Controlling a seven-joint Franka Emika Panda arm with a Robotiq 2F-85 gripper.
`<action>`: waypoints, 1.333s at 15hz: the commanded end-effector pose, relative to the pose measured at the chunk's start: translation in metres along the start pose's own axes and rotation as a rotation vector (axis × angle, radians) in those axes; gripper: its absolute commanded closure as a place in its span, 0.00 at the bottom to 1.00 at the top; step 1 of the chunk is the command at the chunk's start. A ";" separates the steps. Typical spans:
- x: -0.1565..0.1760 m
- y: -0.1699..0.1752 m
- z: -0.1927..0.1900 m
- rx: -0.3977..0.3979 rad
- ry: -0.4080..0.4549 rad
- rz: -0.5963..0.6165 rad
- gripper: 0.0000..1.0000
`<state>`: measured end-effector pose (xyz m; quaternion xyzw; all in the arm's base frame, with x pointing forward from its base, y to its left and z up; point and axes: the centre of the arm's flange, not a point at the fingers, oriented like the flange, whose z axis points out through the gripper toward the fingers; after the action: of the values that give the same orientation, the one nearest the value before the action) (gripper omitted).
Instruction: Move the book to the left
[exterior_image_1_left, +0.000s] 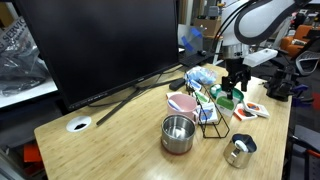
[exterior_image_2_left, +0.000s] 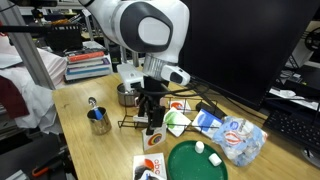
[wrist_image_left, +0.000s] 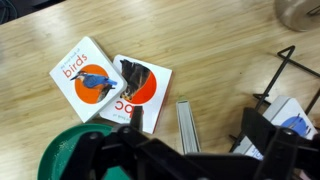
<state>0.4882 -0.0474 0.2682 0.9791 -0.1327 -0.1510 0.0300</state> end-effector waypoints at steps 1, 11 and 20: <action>0.015 -0.001 0.002 0.003 -0.003 -0.055 0.00; 0.038 -0.003 0.018 0.003 -0.042 -0.099 0.02; 0.045 -0.002 0.025 0.017 -0.055 -0.103 0.51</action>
<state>0.5176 -0.0525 0.2301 0.9806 -0.0879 -0.1733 0.0250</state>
